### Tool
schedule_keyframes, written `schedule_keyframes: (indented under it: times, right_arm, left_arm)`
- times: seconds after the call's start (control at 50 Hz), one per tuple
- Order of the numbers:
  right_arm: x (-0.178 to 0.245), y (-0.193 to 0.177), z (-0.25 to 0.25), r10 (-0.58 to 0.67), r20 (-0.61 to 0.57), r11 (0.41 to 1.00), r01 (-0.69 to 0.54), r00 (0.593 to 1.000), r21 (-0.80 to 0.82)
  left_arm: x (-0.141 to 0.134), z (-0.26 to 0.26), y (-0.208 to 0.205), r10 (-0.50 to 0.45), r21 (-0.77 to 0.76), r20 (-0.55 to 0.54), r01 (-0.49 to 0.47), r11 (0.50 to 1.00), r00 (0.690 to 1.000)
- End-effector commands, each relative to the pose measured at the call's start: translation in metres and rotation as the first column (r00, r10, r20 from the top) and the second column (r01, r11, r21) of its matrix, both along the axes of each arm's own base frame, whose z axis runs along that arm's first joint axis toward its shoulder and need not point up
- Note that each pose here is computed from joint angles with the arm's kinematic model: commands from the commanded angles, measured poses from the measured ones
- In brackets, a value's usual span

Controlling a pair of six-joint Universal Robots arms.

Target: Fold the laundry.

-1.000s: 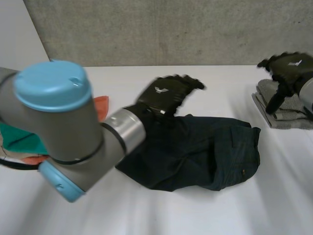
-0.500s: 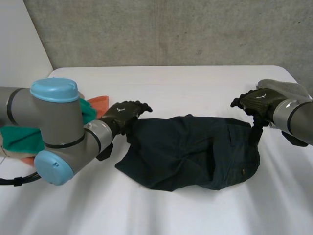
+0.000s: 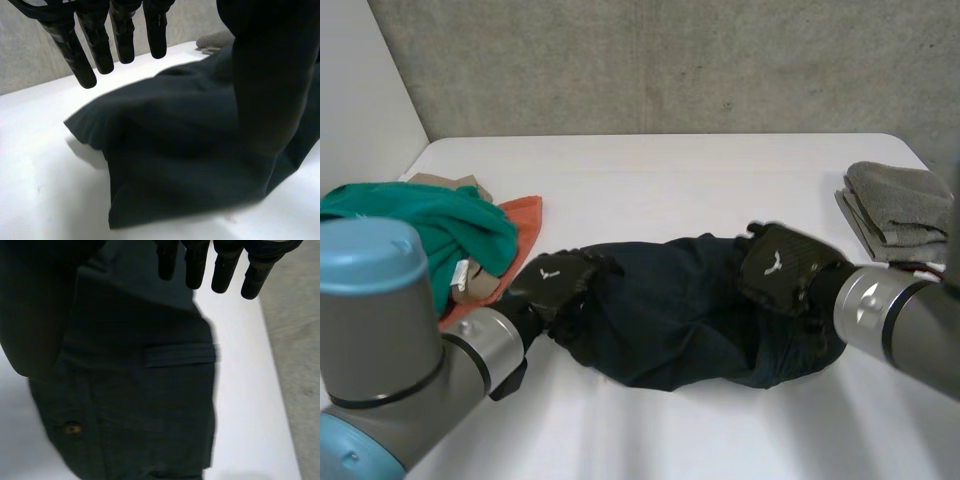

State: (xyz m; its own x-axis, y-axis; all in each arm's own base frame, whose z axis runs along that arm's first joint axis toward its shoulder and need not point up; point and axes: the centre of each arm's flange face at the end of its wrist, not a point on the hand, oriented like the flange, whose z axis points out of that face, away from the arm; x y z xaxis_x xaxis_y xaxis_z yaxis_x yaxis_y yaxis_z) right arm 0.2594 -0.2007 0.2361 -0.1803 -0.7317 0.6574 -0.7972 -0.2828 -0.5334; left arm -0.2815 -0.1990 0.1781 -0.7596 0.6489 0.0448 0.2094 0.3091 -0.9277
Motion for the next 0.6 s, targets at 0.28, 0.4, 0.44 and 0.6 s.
schedule_keyframes:
  times: [0.28,0.4,0.44,0.6]
  right_arm:
    - [0.026,-0.11,0.032,-0.183,0.253,0.859,0.279,0.95,-0.429]
    - [0.025,-0.144,0.141,-0.128,0.655,0.635,0.569,0.745,-0.523]
    - [0.025,-0.145,0.156,-0.078,0.696,0.616,0.583,0.714,-0.53]
    - [0.035,-0.138,0.134,-0.072,0.673,0.679,0.53,0.736,-0.507]
  left_arm:
    - [-0.083,0.005,-0.132,0.074,-0.483,-0.021,-0.075,0.873,0.997]
    - [-0.093,0.127,-0.161,0.055,-0.741,-0.303,-0.272,0.614,0.951]
    - [-0.086,0.178,-0.16,-0.005,-0.785,-0.426,-0.367,0.5,0.905]
    - [-0.076,0.196,-0.162,-0.062,-0.78,-0.498,-0.416,0.467,0.865]
